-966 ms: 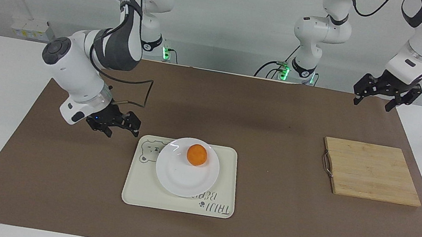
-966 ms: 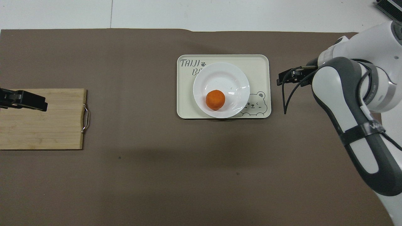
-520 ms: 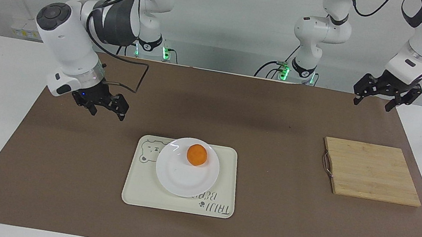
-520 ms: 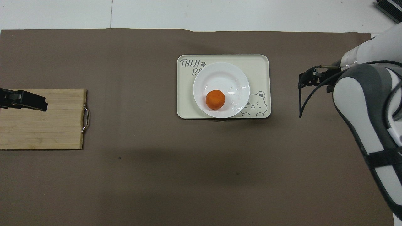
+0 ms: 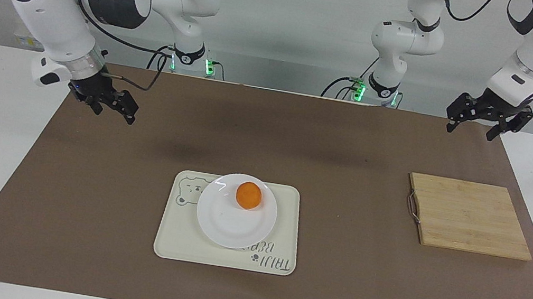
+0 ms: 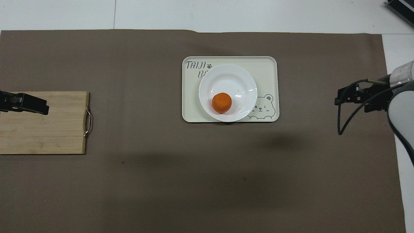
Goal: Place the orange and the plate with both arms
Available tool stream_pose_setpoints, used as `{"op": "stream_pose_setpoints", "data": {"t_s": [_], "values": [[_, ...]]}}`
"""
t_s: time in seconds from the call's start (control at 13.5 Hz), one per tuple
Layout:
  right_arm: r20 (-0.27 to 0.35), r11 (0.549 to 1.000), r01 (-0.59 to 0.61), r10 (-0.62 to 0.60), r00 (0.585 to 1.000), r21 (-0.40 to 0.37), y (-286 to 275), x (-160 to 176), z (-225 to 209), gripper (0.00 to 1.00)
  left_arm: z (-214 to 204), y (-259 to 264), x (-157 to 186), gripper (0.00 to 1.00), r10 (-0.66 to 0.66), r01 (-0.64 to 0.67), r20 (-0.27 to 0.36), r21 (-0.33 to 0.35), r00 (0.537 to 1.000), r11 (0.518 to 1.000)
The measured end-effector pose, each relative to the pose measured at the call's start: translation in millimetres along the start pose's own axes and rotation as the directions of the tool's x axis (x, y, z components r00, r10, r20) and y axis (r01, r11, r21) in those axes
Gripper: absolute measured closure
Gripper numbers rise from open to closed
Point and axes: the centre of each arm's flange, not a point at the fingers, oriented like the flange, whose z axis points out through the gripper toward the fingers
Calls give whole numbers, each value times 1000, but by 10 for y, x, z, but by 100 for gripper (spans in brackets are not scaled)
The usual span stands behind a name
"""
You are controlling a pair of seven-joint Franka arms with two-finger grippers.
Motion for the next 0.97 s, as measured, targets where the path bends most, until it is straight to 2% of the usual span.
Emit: {"op": "stream_pose_setpoints", "data": {"t_s": [0.22, 0.45, 0.67, 0.97], "values": [[-34, 998, 53, -55, 998, -40, 174, -189, -311, 0, 0, 0, 0, 0, 0, 0, 0, 0, 1000, 1000], [-91, 996, 76, -79, 993, -40, 196, -347, -658, 0, 0, 0, 0, 0, 0, 0, 0, 0, 1000, 1000], [-105, 995, 96, -100, 989, -40, 88, -444, -983, 0, 0, 0, 0, 0, 0, 0, 0, 0, 1000, 1000], [-94, 993, 111, -115, 989, -48, 10, -606, -1396, 0, 0, 0, 0, 0, 0, 0, 0, 0, 1000, 1000]]}}
